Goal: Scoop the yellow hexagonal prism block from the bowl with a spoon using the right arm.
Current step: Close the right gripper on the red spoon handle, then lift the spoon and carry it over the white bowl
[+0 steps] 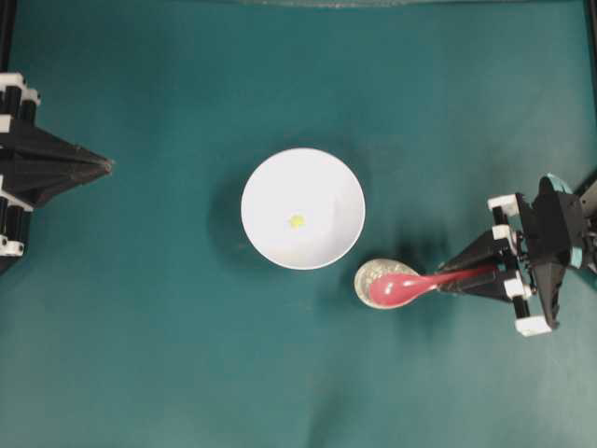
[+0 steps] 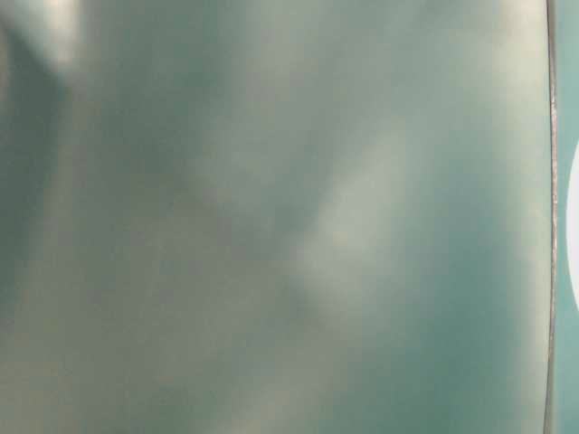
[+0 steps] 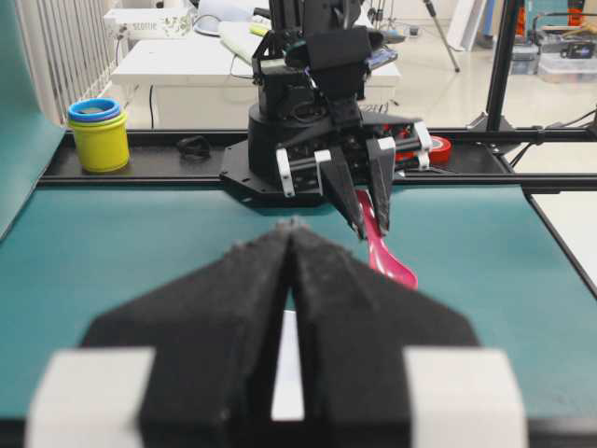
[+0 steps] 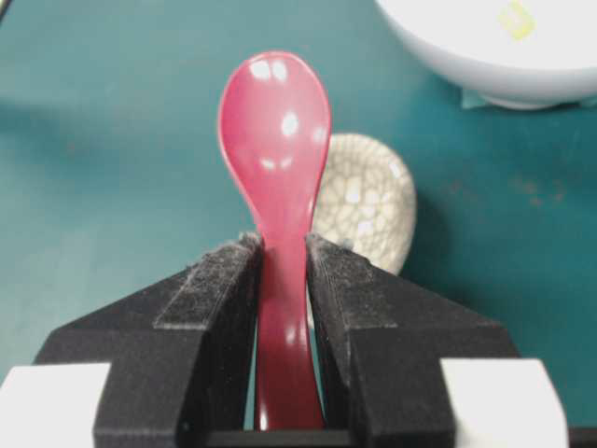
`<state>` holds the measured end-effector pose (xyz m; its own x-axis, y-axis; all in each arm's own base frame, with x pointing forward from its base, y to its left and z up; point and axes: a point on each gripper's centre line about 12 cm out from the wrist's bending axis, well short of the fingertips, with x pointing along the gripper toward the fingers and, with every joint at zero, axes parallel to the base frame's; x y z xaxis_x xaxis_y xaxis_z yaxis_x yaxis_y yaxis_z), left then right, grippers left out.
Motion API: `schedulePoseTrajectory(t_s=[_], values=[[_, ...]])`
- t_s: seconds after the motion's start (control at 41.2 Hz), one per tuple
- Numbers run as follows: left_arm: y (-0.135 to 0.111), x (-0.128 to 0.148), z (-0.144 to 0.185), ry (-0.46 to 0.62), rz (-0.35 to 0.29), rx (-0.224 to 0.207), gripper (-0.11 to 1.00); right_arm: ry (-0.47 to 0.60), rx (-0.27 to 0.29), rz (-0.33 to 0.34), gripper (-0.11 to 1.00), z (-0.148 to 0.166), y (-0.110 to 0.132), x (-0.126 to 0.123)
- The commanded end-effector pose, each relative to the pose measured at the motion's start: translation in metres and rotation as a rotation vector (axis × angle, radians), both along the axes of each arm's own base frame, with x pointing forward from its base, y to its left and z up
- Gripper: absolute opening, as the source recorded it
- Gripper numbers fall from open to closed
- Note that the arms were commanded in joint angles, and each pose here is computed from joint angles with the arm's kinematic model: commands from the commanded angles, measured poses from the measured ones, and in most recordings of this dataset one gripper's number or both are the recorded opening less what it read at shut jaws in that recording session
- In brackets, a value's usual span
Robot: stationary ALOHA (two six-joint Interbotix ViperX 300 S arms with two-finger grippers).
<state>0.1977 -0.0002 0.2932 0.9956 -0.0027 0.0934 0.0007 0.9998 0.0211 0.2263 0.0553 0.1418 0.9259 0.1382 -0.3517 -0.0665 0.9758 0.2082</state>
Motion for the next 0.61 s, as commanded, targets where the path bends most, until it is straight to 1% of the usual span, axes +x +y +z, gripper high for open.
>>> schedulePoseTrajectory(t_s=[0.0,0.218,0.339,0.582], values=[[0.0,0.002,0.008,-0.021,0.001,0.001,0.0,-0.015,0.021,-0.011,0.22,0.016,-0.002,0.006],[0.0,0.002,0.008,-0.021,0.001,0.002,0.0,-0.013,0.049,-0.052,0.22,0.039,-0.013,0.012],[0.0,0.001,0.008,-0.018,0.001,0.002,0.0,0.018,0.059,-0.08,0.22,0.05,-0.021,0.019],[0.0,0.0,0.008,-0.008,0.001,0.002,0.0,0.152,0.063,-0.132,0.22,0.071,-0.042,0.037]])
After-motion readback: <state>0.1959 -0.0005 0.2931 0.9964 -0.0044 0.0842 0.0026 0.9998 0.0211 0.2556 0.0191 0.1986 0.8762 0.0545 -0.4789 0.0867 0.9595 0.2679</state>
